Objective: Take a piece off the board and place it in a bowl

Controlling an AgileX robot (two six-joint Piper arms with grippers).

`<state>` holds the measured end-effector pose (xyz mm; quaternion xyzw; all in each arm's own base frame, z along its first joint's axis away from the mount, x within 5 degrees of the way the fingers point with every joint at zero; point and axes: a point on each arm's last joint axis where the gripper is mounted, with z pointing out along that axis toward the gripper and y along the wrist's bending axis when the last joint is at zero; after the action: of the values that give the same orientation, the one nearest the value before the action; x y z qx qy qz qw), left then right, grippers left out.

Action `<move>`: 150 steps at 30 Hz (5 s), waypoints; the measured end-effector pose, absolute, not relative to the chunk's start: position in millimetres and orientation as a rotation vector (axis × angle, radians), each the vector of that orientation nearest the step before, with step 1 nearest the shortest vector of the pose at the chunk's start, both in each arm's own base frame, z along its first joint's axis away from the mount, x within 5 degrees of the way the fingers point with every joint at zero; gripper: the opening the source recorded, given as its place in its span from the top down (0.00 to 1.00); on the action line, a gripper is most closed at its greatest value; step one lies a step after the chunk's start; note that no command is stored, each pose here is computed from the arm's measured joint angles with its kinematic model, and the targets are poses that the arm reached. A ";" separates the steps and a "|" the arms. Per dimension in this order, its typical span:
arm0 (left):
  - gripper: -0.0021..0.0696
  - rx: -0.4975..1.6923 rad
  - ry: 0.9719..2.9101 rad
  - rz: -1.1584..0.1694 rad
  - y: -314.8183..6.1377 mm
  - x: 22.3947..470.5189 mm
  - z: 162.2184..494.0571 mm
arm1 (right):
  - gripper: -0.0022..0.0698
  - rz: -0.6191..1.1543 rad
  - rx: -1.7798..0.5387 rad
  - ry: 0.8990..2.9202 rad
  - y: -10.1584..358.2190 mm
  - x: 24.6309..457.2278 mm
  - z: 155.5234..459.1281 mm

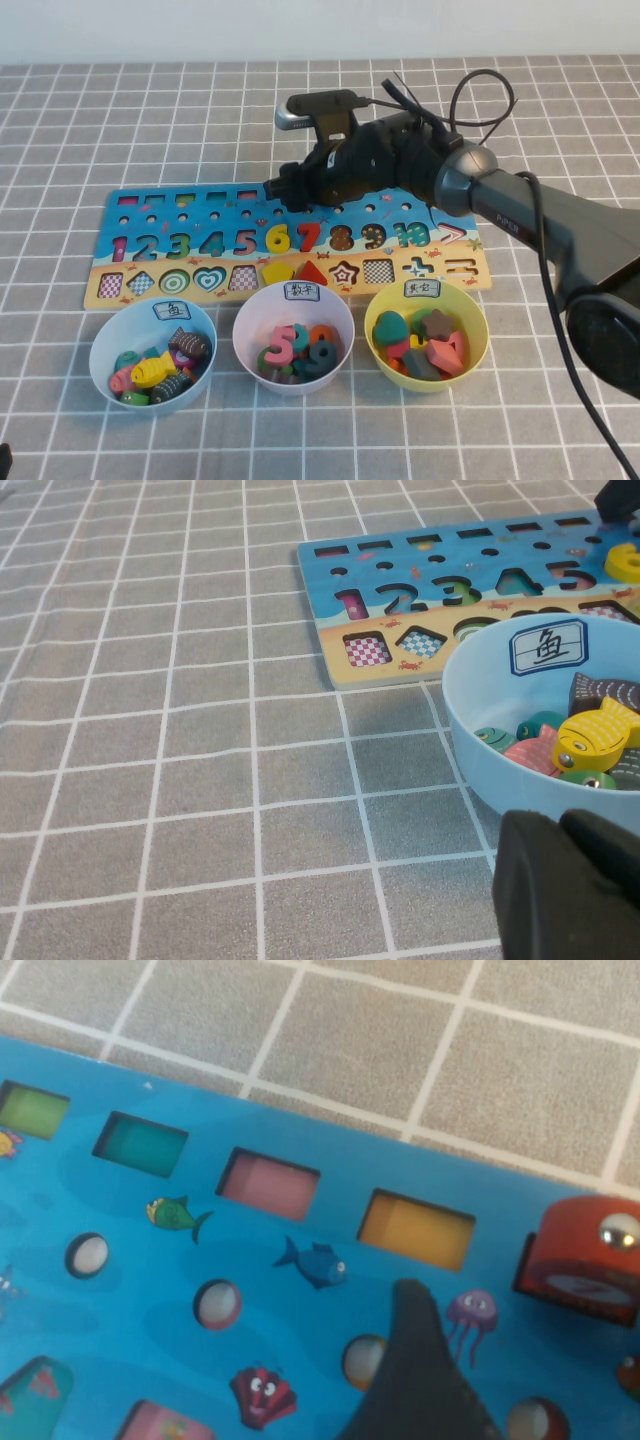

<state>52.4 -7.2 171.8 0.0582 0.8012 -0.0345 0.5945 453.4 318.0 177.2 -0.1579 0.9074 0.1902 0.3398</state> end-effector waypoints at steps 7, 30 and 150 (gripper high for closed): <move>0.97 0.135 1.862 -0.080 -7.2 52.4 171.8 | 0.39 0.507 -0.386 2.363 318.3 454.0 176.5; 0.97 0.135 1.862 -0.080 -7.2 52.4 171.8 | 0.44 0.516 -0.356 2.314 318.2 457.9 179.9; 0.97 0.135 1.862 -0.080 -7.2 52.4 171.8 | 0.68 0.644 -1.048 2.427 412.9 229.9 251.6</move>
<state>52.4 -7.2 171.8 0.0582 0.8012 -0.0345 0.5945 229.9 412.9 251.6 -0.3766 0.8723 0.2314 0.2090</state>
